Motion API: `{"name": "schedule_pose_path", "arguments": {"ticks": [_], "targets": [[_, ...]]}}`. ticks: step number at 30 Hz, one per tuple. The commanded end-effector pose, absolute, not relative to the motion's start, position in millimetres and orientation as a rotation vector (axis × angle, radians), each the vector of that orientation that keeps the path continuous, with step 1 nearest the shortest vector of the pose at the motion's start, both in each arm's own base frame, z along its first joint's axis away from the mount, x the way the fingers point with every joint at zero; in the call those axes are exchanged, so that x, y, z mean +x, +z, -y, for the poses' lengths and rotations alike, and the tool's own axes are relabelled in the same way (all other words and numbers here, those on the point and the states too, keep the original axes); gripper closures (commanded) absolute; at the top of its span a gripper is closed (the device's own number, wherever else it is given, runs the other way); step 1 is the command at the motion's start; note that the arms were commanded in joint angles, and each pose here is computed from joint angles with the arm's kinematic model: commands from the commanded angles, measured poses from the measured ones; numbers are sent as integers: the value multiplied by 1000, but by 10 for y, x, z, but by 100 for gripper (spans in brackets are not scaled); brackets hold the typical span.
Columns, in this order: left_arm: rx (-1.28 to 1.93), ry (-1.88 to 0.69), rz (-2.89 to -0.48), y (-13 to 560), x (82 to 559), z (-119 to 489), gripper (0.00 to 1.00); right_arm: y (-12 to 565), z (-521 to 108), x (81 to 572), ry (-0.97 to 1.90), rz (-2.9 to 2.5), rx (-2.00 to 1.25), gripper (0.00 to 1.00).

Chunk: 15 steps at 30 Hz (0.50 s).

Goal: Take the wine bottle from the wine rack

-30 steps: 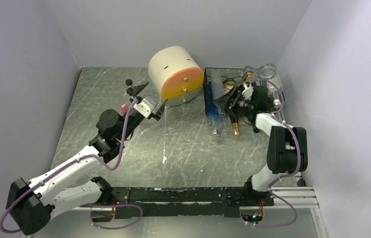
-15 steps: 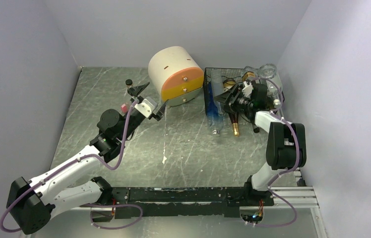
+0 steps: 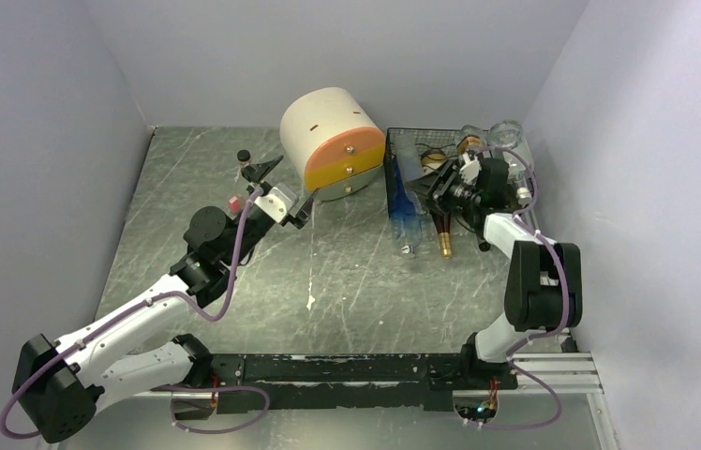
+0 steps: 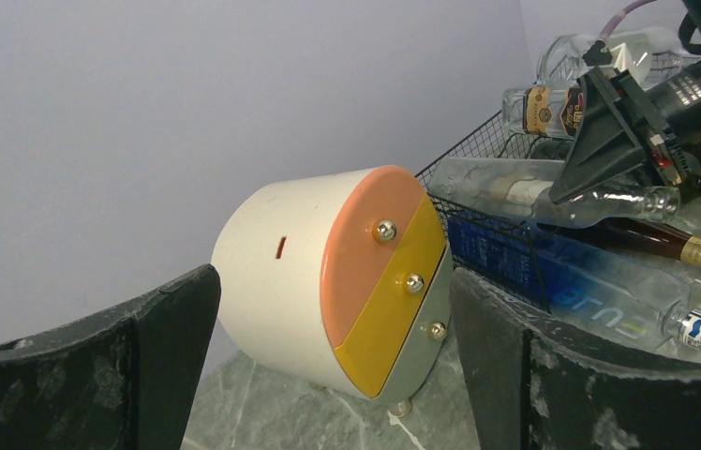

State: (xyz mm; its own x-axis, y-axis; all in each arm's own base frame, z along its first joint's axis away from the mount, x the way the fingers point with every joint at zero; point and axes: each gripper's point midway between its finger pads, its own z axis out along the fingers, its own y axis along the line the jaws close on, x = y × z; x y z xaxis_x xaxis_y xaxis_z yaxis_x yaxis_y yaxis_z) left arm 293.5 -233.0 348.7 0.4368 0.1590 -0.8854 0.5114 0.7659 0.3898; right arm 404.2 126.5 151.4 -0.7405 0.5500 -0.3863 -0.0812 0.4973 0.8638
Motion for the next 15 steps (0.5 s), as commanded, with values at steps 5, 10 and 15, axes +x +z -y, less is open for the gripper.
{"name": "schedule_pose_path", "arguments": {"ticks": [5, 10, 15], "targets": [[703, -270, -1087, 3551, 2883, 2382, 5, 1876, -1331, 3836, 1373, -1949, 326, 75], [708, -272, -1089, 3535, 2876, 2394, 5, 1946, -1343, 3785, 1439, -1873, 340, 81], [707, -273, -1087, 3538, 2876, 2397, 5, 2061, -1250, 3749, 1442, -1809, 378, 84]]}}
